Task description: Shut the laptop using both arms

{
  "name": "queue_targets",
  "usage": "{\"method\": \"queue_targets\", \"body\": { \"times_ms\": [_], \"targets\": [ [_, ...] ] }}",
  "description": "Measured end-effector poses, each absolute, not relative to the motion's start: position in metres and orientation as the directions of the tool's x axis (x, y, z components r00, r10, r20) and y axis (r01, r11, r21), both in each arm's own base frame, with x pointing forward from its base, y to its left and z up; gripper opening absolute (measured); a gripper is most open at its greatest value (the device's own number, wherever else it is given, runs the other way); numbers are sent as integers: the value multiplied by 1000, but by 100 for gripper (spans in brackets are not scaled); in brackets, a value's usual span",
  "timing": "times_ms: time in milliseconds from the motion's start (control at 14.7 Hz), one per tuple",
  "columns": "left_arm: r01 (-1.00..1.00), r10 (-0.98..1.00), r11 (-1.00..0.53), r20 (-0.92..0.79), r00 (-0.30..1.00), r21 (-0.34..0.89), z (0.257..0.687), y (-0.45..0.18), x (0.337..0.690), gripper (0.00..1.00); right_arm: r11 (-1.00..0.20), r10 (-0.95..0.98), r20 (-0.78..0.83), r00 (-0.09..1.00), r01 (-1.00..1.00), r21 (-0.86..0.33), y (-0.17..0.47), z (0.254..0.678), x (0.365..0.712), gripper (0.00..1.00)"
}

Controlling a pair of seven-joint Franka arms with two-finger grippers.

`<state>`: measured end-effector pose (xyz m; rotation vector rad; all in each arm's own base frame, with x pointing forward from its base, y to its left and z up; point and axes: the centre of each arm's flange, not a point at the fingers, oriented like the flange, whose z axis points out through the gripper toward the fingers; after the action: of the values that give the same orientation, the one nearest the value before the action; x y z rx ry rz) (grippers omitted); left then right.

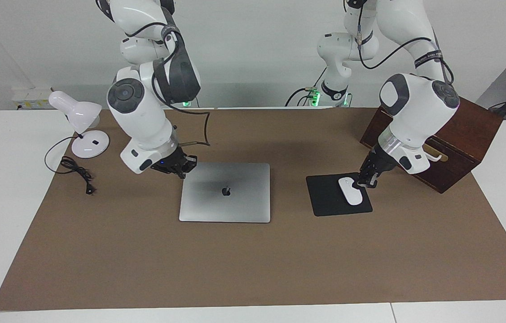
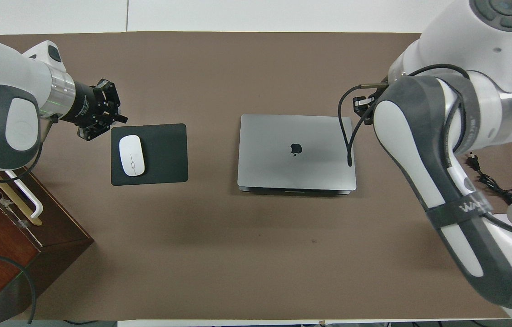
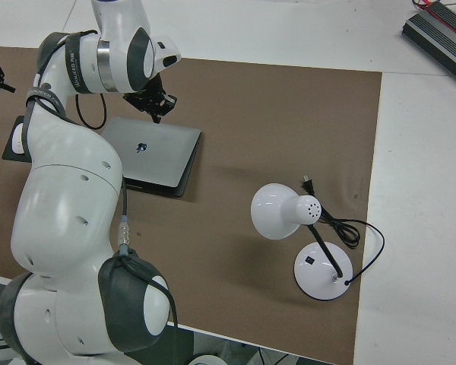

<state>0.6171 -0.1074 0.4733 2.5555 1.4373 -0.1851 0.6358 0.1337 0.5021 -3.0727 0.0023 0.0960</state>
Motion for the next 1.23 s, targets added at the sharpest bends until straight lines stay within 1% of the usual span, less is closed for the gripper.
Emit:
{"method": "queue_targets", "body": {
  "times_ms": [205,273,341,477,545,614,682,818,886,955,1091,1159,1227],
  "targets": [
    [826,797,-563,-245,552,29,500,-85,599,1,-999,12,-3,1000,12,-34,107,535,632,1],
    [808,783,-590,-246,572,0,510,-79,591,1,-1000,13,15,1000,13,-16,101,544,629,7],
    [785,764,-619,-244,597,-19,522,-75,580,1,-1000,18,30,999,18,-2,96,553,627,19],
    [718,701,-695,-251,668,-29,553,-66,556,1,-1000,25,53,998,25,3,86,568,623,38],
    [666,647,-745,-257,718,-17,568,-57,544,7,-1000,19,62,998,19,2,78,573,622,48],
    [620,598,-785,-260,758,0,579,-46,536,16,-1000,19,70,997,19,1,69,579,621,60],
    [589,566,-808,-261,782,14,586,-36,530,29,-1000,19,78,997,19,2,63,584,619,70],
    [555,530,-831,-263,806,25,594,-29,523,50,-1000,20,94,995,18,25,54,596,615,93],
    [540,519,-841,-254,816,18,595,-32,522,61,-999,20,100,995,17,33,51,602,611,100],
    [520,506,-854,-237,829,-4,595,-35,521,74,-999,18,104,994,14,37,48,608,608,100],
    [450,449,-892,-216,867,-47,597,-41,516,95,-999,-3,110,994,-7,36,35,615,604,100],
    [392,394,-918,-217,893,-51,602,-40,511,100,-999,-19,115,993,-23,34,24,619,603,100],
    [332,333,-942,-214,918,-41,608,-37,507,100,-999,-36,120,992,-40,33,13,622,601,100]
  ]
}}
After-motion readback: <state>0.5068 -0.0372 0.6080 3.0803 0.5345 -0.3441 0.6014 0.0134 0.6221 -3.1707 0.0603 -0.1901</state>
